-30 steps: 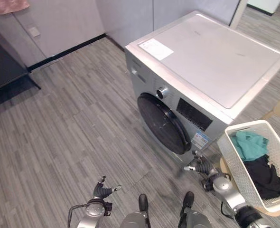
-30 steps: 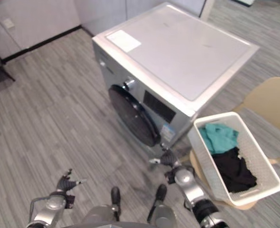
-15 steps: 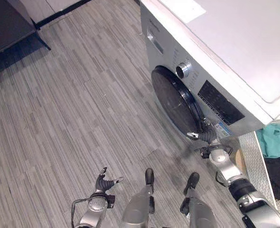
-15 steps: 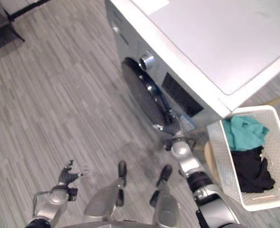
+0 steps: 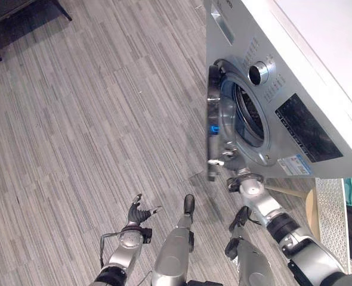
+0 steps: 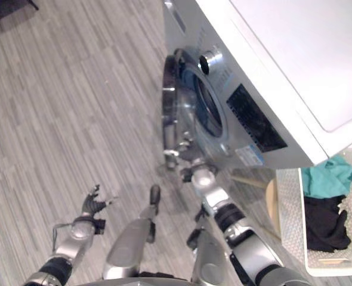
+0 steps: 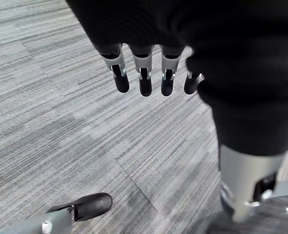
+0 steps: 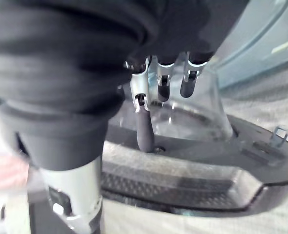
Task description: Grab the laundry basket,head to the washer,open it,put in the laundry and shut it.
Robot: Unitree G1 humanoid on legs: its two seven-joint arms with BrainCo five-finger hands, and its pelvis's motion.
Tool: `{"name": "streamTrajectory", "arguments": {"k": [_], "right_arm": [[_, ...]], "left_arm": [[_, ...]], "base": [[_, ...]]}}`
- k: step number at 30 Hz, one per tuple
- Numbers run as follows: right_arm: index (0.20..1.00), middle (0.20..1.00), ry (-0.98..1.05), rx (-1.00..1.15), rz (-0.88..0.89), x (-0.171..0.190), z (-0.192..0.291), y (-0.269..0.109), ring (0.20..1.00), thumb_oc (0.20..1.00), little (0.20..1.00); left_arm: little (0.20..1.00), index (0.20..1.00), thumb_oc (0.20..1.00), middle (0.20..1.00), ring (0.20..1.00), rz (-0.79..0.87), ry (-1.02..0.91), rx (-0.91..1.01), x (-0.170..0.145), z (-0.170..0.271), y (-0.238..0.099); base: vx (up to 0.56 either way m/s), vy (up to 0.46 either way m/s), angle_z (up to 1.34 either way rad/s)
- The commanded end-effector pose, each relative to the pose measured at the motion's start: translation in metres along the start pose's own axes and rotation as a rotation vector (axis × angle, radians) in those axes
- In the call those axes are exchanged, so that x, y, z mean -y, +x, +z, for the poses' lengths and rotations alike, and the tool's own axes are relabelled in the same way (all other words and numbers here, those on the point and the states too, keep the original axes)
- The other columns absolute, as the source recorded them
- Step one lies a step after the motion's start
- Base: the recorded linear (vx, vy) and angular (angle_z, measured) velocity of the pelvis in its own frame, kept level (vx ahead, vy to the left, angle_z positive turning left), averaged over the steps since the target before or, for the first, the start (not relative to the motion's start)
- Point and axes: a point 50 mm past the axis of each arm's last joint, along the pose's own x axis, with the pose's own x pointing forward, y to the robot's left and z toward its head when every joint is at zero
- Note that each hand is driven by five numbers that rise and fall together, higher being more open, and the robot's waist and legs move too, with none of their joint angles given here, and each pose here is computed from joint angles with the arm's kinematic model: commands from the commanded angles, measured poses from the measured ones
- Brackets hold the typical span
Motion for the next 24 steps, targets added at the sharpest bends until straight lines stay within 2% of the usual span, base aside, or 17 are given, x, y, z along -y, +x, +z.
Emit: {"name": "streamTrajectory", "arguments": {"k": [1,2,4,7,8,11,15,17,19,24], "right_arm": [[1.000,1.000,0.130,0.349,0.217,-0.056,0.103,0.019,1.000,1.000,1.000],[1.000,1.000,0.131,0.351,0.216,-0.056,0.104,0.019,1.000,1.000,1.000],[1.000,1.000,0.116,0.482,0.207,-0.056,0.150,0.025,1.000,1.000,1.000],[1.000,1.000,0.117,0.529,0.169,-0.045,0.166,0.027,1.000,1.000,1.000],[1.000,1.000,0.100,0.544,0.118,-0.026,0.171,0.030,1.000,1.000,1.000],[1.000,1.000,0.090,0.538,0.080,-0.008,0.165,0.028,1.000,1.000,1.000],[1.000,1.000,0.027,0.515,0.090,0.003,0.144,0.019,1.000,1.000,1.000],[1.000,1.000,-0.123,0.501,0.132,0.009,0.118,0.002,1.000,1.000,1.000],[1.000,1.000,-0.184,0.471,0.154,0.016,0.097,-0.013,1.000,1.000,1.000],[1.000,1.000,-0.263,0.264,0.136,0.038,0.022,-0.050,1.000,1.000,1.000]], "left_arm": [[1.000,1.000,1.000,1.000,1.000,0.011,0.028,0.051,-0.004,0.009,0.003],[1.000,1.000,1.000,1.000,1.000,0.012,0.028,0.053,-0.005,0.010,0.003],[1.000,1.000,1.000,1.000,1.000,0.004,0.022,0.126,-0.007,0.027,0.007],[1.000,1.000,1.000,1.000,1.000,0.002,0.022,0.171,-0.009,0.038,0.009],[1.000,1.000,1.000,1.000,1.000,0.010,0.022,0.183,-0.012,0.043,0.010],[1.000,1.000,1.000,1.000,1.000,0.026,0.021,0.175,-0.016,0.043,0.012],[1.000,1.000,1.000,1.000,1.000,0.038,0.020,0.154,-0.018,0.039,0.011],[1.000,1.000,1.000,1.000,1.000,0.043,0.016,0.146,-0.017,0.038,0.010],[1.000,1.000,1.000,1.000,1.000,0.044,0.029,0.176,-0.015,0.047,0.011],[1.000,1.000,1.000,1.000,1.000,0.101,0.137,0.397,-0.021,0.124,0.029]], "base": [[-0.01,-0.008,0.36],[0.00,-0.021,0.48],[0.02,-0.020,0.59],[0.04,-0.016,0.50],[0.05,-0.014,0.63],[0.03,0.000,0.53],[0.00,0.008,0.06],[-0.02,0.039,-0.31],[-0.03,0.043,-0.49],[-0.05,0.044,-0.54]]}}
